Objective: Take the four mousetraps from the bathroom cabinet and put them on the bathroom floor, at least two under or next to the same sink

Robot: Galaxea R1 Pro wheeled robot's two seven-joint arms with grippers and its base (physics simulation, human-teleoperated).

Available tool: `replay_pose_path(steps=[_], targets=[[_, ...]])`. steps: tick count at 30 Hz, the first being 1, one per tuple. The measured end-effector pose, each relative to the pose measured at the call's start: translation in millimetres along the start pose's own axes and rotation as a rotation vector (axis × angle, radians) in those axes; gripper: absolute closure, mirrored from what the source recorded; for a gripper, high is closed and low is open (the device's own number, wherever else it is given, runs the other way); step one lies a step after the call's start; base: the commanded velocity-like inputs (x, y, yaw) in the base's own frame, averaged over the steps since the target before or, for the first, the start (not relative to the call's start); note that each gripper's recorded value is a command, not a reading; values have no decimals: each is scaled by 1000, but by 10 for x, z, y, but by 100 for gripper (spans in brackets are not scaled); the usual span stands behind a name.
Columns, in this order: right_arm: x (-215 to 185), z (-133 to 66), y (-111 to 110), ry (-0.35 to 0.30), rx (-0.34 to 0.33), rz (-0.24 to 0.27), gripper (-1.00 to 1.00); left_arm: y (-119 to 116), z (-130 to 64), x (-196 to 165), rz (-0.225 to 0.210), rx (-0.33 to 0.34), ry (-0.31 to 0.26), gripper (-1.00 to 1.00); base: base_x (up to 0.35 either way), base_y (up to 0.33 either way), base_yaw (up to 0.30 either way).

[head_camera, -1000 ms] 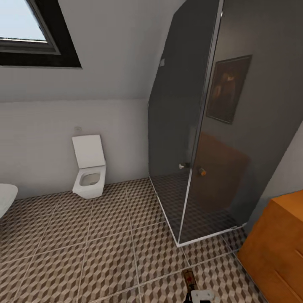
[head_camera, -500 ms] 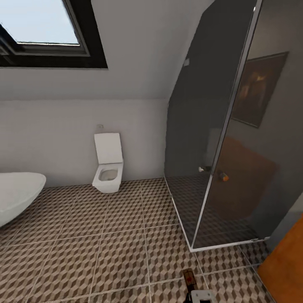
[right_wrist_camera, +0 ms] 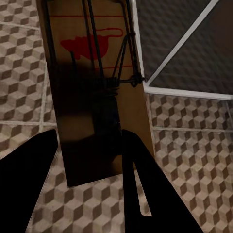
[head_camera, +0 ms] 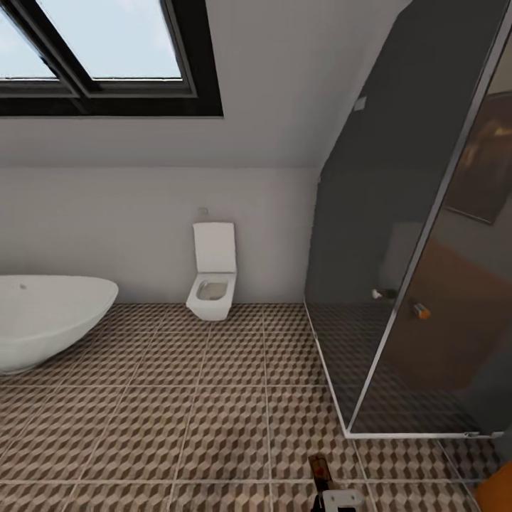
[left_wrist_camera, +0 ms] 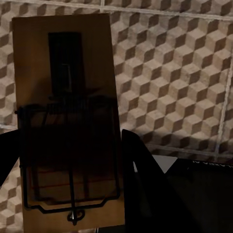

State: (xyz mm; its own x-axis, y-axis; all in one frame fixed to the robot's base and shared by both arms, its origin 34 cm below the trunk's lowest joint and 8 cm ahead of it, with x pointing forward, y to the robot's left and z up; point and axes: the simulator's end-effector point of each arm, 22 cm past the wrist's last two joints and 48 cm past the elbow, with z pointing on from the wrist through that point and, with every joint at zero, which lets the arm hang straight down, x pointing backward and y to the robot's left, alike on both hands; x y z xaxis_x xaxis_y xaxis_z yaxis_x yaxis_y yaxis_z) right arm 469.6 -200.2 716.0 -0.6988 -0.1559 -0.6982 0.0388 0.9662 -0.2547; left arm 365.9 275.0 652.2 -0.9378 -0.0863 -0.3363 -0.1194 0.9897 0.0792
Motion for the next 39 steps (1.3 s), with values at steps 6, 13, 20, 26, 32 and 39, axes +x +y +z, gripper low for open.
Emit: replay_pose_path(steps=[6, 13, 20, 26, 32, 39], targets=[[0, 3, -8, 0, 1, -1, 100, 10, 1, -4, -1, -3, -1, 100, 0, 0, 291], [-11, 2, 2, -5, -3, -5, 100, 138, 28, -81, -6, -33, -16, 100, 0, 0, 116], [141, -9, -139, 8, 11, -30, 100, 249, 22, 43, -10, -44, -15, 100, 0, 0, 4], [276, 14, -407, 13, 39, -68, 100, 394, 17, 199, -6, -69, -2, 100, 140, 0, 0], [329, 14, -497, 28, 62, -79, 100, 334, 32, 129, -3, -72, -10, 100, 317, 80, 0], [163, 124, -515, 37, 70, -54, 100, 146, 61, -185, -3, -61, -38, 100, 319, 156, 0]])
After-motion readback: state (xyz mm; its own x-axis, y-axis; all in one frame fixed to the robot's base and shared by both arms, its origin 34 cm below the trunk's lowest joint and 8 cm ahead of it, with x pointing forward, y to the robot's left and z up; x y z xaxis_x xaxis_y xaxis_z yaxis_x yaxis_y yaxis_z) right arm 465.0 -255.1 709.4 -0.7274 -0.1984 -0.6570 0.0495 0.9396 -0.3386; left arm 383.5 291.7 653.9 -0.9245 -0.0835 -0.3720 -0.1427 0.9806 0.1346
